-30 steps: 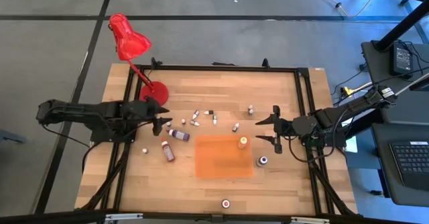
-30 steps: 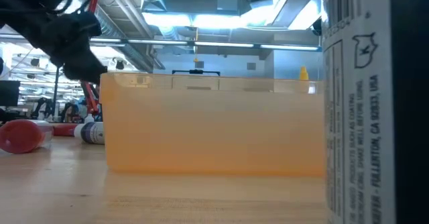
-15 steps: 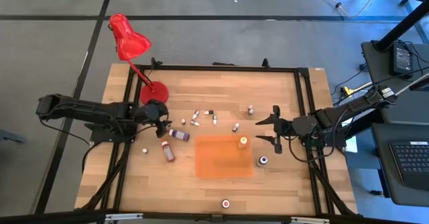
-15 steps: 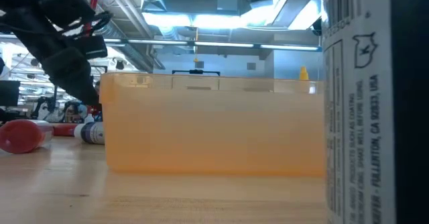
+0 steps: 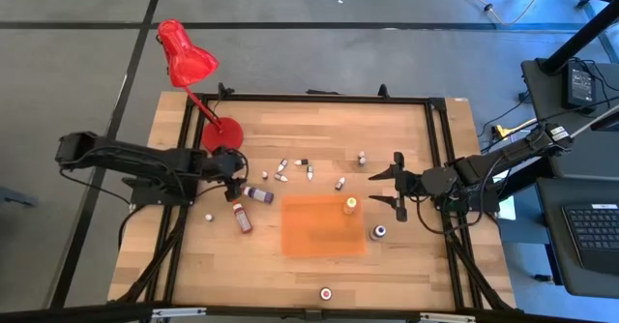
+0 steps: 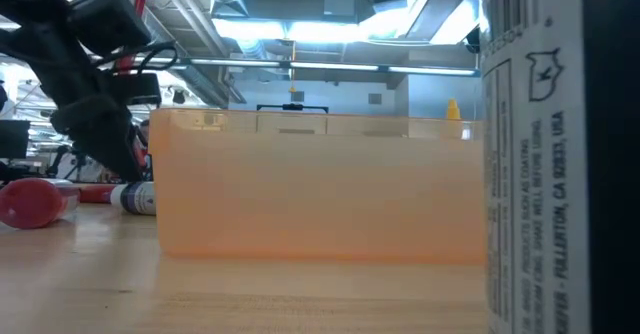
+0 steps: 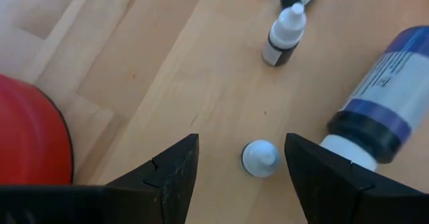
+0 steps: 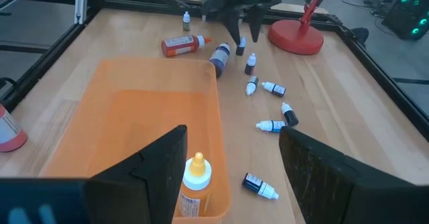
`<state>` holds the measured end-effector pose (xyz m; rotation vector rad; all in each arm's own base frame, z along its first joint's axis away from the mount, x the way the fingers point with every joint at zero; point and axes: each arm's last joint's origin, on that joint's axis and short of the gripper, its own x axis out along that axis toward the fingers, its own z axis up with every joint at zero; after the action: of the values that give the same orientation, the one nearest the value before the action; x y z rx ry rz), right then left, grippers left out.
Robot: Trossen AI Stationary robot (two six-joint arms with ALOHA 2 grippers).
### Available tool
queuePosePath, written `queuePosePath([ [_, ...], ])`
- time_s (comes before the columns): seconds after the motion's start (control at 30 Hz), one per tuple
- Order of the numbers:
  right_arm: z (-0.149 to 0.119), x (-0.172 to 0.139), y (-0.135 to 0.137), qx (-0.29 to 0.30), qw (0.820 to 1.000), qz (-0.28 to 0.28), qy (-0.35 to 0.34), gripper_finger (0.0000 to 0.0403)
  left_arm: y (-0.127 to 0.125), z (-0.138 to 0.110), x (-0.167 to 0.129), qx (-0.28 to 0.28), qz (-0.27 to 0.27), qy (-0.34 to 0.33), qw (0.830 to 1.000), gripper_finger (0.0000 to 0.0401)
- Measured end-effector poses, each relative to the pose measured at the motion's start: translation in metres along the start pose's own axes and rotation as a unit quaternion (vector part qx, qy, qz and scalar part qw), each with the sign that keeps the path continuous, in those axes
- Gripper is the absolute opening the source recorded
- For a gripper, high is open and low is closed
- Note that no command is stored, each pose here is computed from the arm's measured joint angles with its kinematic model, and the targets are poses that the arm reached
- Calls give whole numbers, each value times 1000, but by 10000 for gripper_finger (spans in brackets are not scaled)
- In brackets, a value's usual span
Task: Pick & Place food coloring
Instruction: Put the small purple food coloring bottle into the orange bin
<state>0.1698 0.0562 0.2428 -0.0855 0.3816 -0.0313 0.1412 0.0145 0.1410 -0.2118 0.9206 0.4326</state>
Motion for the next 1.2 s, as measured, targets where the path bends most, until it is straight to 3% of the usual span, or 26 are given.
queuePosePath([
  [0.67, -1, 0, 0, -3, 1000, 0, 3, 238, -1, 0, 5, 41, 2, 10, 999, 63],
  [1.07, -1, 0, 0, -1, 1000, 0, 3, 238, -2, 2, 4, 41, 2, 7, 999, 61],
  [1.2, -1, 0, 0, 0, 1000, 0, 3, 238, -6, 20, -4, 38, -8, -20, 999, 62],
])
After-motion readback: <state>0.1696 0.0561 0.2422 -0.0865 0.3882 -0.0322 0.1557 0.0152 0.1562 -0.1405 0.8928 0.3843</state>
